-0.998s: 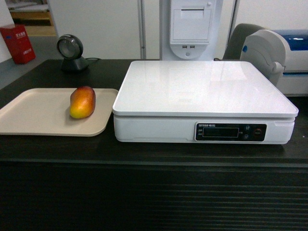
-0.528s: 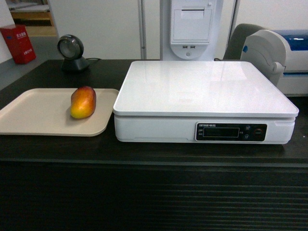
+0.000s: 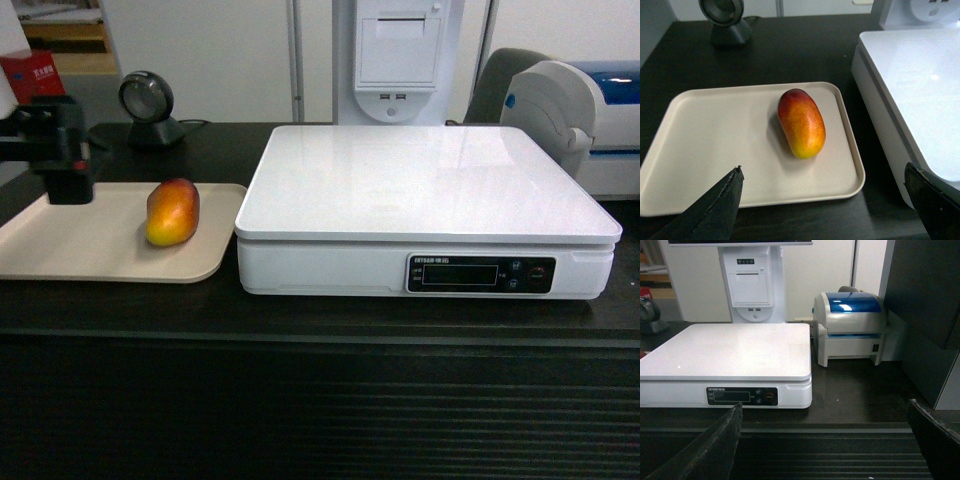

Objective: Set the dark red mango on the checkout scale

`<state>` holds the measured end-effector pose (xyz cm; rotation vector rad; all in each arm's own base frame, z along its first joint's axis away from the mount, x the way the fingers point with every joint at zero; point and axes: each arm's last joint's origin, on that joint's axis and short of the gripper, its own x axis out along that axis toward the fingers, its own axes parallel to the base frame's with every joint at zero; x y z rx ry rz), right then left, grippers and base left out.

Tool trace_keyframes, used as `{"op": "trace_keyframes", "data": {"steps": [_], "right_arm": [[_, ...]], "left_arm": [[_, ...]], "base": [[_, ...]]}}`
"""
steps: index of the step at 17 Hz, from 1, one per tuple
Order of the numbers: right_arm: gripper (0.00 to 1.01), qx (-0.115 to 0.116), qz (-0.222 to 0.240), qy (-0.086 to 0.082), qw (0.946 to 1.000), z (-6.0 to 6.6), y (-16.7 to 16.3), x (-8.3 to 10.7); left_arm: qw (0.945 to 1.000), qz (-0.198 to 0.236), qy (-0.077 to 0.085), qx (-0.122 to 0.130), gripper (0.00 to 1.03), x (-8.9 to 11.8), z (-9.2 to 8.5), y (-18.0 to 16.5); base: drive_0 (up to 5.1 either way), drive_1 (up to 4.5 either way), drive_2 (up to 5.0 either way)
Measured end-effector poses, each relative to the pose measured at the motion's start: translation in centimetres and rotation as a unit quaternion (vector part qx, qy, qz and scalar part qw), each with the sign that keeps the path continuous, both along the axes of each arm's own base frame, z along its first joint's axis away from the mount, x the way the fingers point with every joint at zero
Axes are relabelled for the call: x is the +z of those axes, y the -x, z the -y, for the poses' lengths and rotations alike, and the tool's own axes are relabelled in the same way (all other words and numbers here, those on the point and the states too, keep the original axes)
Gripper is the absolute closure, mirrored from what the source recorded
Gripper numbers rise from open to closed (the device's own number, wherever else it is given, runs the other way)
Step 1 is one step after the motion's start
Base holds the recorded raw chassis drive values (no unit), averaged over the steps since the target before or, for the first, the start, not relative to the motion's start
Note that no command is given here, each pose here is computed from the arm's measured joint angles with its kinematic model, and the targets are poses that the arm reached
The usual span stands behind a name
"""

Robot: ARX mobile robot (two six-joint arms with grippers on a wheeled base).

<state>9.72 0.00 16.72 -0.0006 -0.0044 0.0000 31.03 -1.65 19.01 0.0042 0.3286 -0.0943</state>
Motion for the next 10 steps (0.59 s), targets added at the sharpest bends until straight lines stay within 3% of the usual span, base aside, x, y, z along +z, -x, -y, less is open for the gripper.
{"op": "trace_keyframes", "data": {"steps": [4, 10], "right_arm": [[0.03, 0.000, 0.000, 0.000, 1.0000, 0.0, 0.0, 0.0], [0.03, 0.000, 0.000, 0.000, 1.0000, 0.0, 0.0, 0.0]], "left_arm": [[0.9973, -0.072, -0.003, -0.012, 0.05, -2.9, 1.4, -8.5], [0.9932, -0.116, -0.007, -0.008, 0.05, -4.4, 1.8, -15.0]], "base": [[0.0, 0.00, 0.0], [0.0, 0.00, 0.0]]}}
